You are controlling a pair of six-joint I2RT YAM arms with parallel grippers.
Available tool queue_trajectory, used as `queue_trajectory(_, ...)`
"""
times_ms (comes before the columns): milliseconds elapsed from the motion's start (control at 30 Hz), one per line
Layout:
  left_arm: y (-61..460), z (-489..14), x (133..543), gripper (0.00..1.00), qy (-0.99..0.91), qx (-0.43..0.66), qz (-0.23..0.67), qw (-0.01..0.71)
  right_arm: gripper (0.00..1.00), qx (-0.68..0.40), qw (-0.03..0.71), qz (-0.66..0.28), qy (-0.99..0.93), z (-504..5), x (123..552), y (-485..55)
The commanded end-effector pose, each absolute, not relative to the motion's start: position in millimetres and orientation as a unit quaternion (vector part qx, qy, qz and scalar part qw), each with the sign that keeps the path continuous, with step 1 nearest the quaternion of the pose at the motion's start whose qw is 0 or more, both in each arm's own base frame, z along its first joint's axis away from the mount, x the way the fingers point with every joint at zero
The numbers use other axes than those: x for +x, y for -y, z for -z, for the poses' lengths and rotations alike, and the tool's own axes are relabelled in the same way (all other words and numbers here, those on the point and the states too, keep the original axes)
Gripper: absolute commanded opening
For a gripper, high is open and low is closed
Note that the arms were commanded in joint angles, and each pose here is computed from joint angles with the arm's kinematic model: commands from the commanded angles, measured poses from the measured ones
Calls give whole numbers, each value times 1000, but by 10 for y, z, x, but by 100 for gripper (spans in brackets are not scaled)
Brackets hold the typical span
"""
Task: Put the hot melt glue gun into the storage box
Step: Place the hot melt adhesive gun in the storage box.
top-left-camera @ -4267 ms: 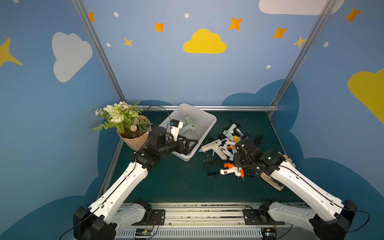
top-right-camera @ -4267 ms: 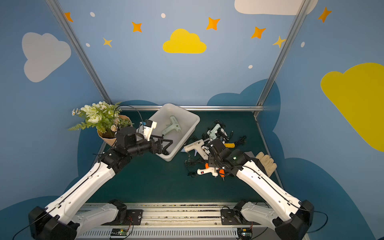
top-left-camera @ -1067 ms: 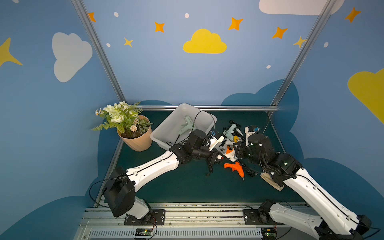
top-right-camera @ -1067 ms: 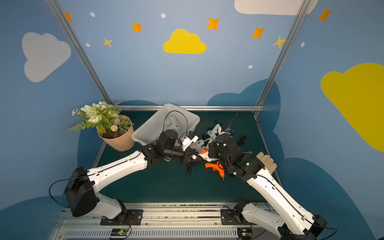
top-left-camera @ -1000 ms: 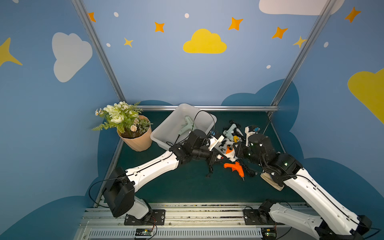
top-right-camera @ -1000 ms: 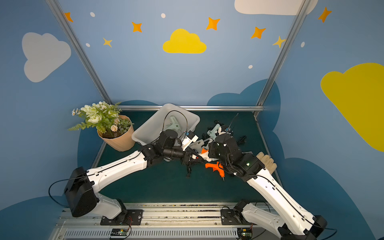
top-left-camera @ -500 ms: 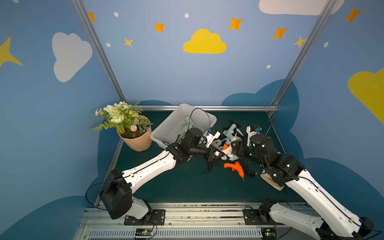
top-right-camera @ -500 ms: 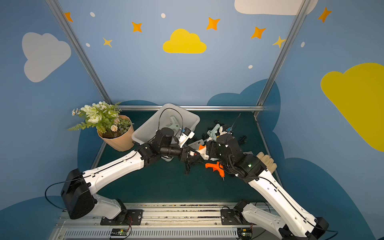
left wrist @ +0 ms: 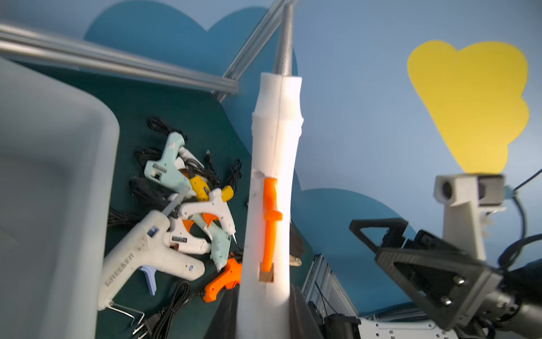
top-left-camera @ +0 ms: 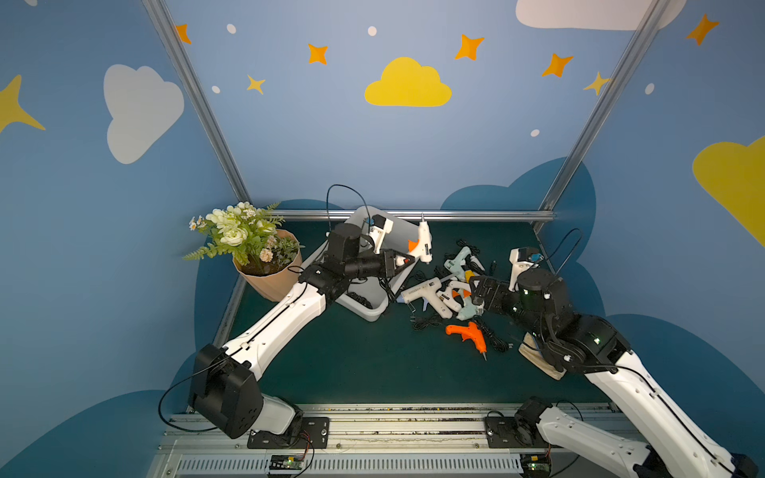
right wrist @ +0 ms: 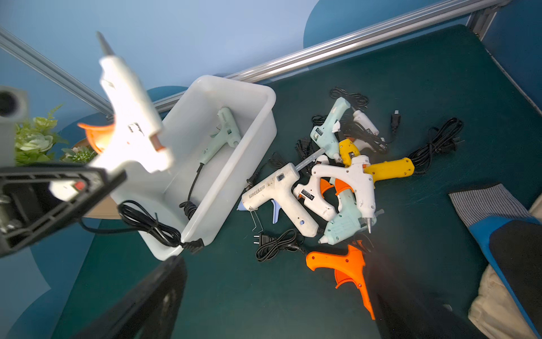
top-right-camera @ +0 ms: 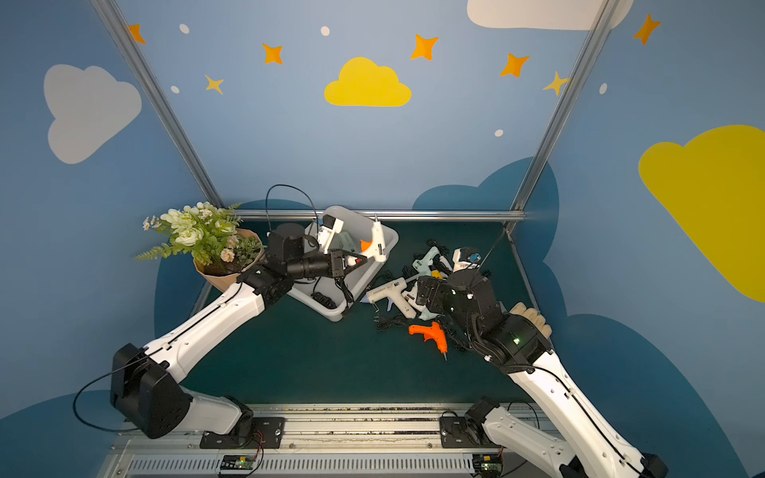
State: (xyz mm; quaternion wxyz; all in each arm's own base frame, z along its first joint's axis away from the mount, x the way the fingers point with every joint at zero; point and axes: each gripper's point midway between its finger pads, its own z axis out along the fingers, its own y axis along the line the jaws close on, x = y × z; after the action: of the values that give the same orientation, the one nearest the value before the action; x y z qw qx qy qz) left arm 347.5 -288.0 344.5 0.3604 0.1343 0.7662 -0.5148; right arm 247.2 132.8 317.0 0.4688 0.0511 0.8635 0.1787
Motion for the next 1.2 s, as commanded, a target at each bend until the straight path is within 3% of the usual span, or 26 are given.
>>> queue_trajectory(0,2723,-4086,3572,3,-720,145,542,408,98,65,454,-157,-875,-2969,2468,-1250)
queue_trajectory(167,2427,-4368,3837,3,-715,128,526,442,98,83,427,-146,-888,-2702,2485,-1242)
queue_trajectory(333,2296,-4278,4106,3,-727,111,511,444,98,103,406,-135,-898,-2500,2518,-1226)
queue_trajectory(700,2368,-3063,4698,3,-795,40,490,356,98,140,383,-118,-906,-2187,2558,-1096)
queue_trajectory(1167,2167,-1826,4882,3,-871,-45,396,287,98,159,310,-122,-930,-1806,2608,-1138)
